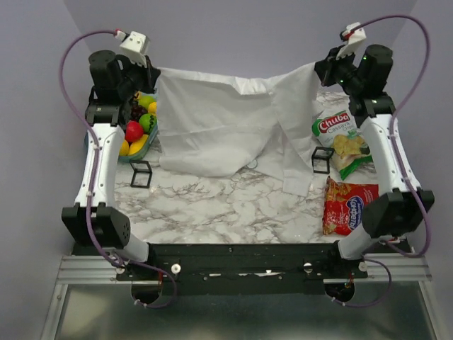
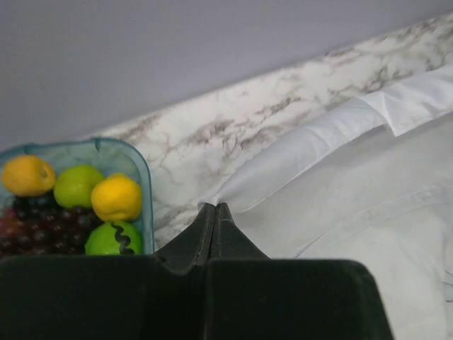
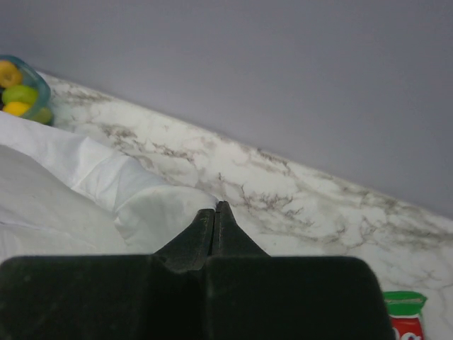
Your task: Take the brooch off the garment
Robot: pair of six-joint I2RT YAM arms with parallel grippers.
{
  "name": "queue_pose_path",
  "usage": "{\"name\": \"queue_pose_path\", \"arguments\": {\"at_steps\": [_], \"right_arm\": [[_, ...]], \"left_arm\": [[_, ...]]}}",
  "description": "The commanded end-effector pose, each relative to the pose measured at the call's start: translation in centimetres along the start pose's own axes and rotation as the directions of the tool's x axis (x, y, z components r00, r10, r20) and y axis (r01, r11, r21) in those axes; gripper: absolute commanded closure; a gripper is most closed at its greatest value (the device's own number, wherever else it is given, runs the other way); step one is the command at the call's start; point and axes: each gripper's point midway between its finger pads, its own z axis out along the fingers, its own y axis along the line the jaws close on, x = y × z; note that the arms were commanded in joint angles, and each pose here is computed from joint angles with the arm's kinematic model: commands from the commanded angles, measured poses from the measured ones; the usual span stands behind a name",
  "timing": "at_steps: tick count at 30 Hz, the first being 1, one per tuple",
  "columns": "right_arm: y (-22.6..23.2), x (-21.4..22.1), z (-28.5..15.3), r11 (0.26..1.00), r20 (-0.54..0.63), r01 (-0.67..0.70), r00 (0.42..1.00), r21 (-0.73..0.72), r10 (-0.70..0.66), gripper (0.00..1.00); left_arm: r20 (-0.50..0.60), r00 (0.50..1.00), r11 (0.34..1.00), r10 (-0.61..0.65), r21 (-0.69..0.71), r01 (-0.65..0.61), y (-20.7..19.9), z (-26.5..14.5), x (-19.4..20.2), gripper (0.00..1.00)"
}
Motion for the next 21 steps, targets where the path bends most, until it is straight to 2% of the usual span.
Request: {"name": "queue_pose_path", "arguments": {"at_steps": [1,7,12,15,21], "right_arm": [[2.5,-7.4,-6.0,0.992,0.151,0.129,0.981,-0.013,-0.125,1.0],[5.1,-12.2,-11.7,0.981,0.235,0.192,0.955,-0.018,-0.183,0.99],[6.7,-16.0,-17.6,0.975,0.337,0.215,0.915,0.056,-0.221,0.99],[8.4,-17.9,-21.7,0.962,0.404,0.262,0.873,0.08,-0.272,1.0],[12.1,-23.0,-29.5,0.943,0.556,0.315,0.768,0.105,-0.318,1.0]], "left_arm": [[0.216,0.973,0.997,0.081,-0.001,-0.083,-2.3,-5.6,-10.0,1.0],[0.369,0.92,0.991,0.131,-0.025,-0.131,-4.3,-10.5,-16.4,1.0],[0.452,0.878,0.984,0.156,0.006,-0.178,-7.1,-14.8,-19.2,1.0],[0.496,0.85,0.98,0.18,-0.016,-0.198,-8.3,-17.9,-20.4,1.0],[0.621,0.74,0.962,0.257,-0.089,-0.259,-10.9,-25.0,-24.8,1.0]]}}
